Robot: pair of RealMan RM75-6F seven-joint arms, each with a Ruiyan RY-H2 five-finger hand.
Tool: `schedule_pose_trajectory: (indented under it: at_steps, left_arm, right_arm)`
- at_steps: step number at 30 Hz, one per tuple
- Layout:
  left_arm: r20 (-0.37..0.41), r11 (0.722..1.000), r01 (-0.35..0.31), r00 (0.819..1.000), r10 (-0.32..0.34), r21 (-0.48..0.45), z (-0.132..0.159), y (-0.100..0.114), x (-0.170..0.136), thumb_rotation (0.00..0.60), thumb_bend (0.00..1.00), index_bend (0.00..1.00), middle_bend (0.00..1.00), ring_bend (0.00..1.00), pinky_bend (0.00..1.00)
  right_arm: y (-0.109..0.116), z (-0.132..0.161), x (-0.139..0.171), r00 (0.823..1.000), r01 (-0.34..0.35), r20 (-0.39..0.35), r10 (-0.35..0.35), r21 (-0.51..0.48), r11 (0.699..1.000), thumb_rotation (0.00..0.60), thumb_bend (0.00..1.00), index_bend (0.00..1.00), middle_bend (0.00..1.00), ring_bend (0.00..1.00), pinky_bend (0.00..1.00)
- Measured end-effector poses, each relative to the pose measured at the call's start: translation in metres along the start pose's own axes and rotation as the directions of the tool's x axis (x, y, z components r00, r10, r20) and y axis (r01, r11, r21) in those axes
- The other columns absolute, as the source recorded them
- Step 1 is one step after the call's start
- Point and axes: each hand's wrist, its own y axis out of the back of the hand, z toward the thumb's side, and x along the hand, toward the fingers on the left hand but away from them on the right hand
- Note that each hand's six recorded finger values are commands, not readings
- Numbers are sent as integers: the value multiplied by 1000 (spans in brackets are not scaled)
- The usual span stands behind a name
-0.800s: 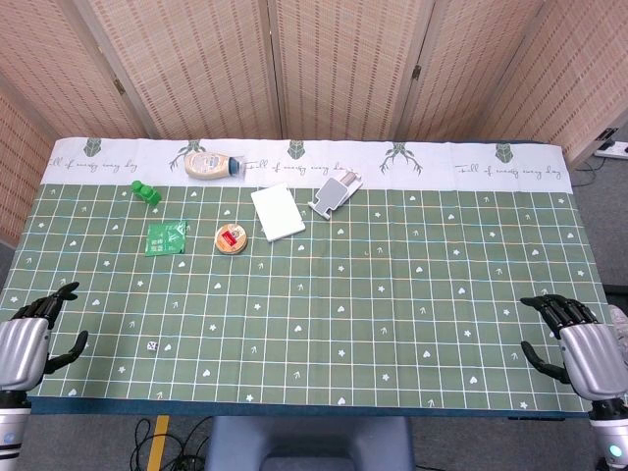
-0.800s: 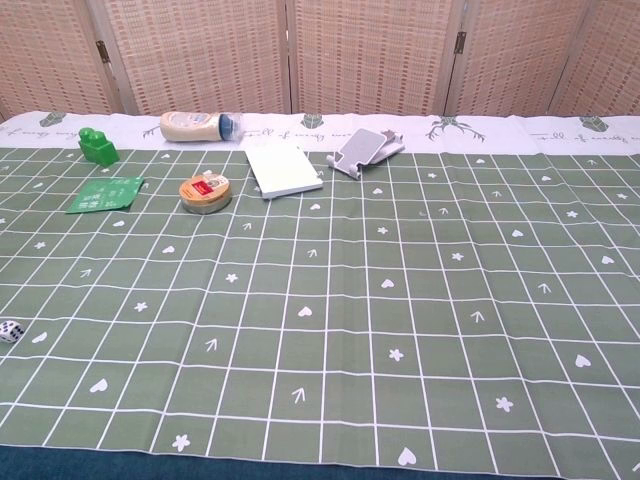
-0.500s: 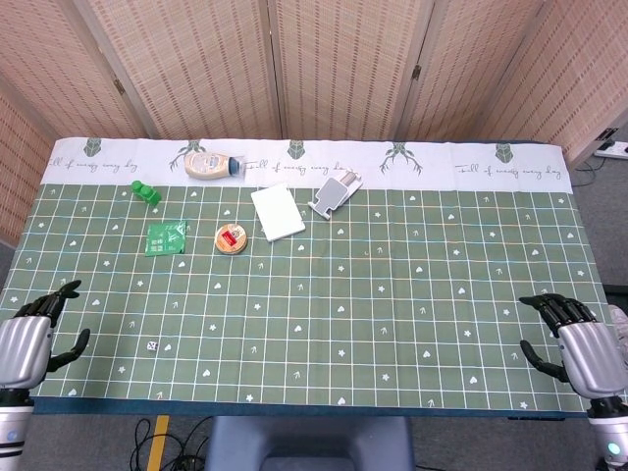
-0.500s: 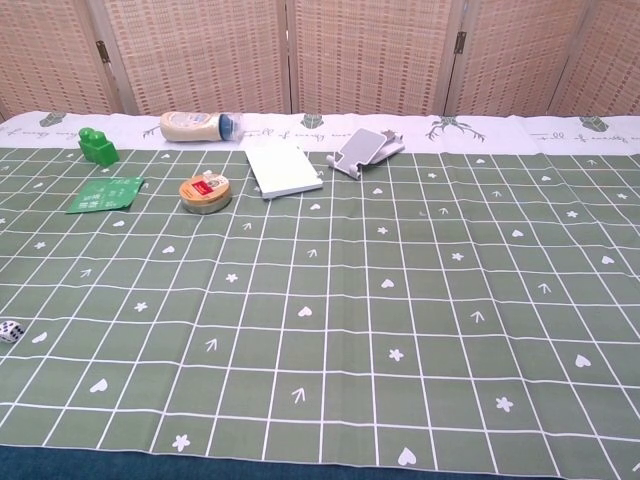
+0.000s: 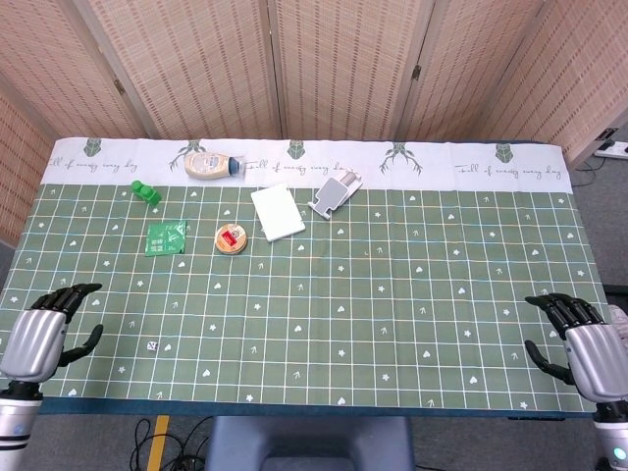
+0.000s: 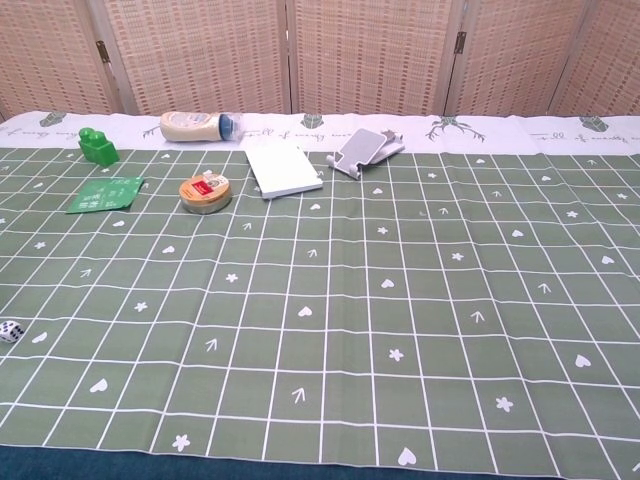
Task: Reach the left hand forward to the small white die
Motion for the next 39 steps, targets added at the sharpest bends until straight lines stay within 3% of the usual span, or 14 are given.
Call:
schedule_pose_trajectory:
  at_steps: [4,12,18,26,39]
  left_arm:
    - [70,1000,28,997,-29,12,7,-10,8,600,379,323,421,360,406]
    - [186,992,103,976,-116,77,19,-36,23,600,366,364,696,590,732]
    - [226,977,184,953,-204,108,27,-65,29,600,355,380,817,692,837]
    - [209,954,262,934,-288,143,28,-94,29,600,355,411,893,753,874]
    - [134,920,356,916,-378,164,19,-127,22,600,355,443,920,783,884]
  right_arm:
    - [-1,1,0,1000,-3,-2,3,3,1000,600,262,260,289,222,263]
    - [-1,3,-1,1000,-4,-5,4,9,1000,600,263,260,290,222,263]
    - [-2,3,-1,1000,-6,-1,6,12,1000,600,263,260,292,222,263]
    - [-1,3,-1,1000,-2,-1,2,14,1000,600,263,260,292,222,263]
    - [-1,4,0,1000,-4,-2,4,15,1000,600,263,260,292,222,263]
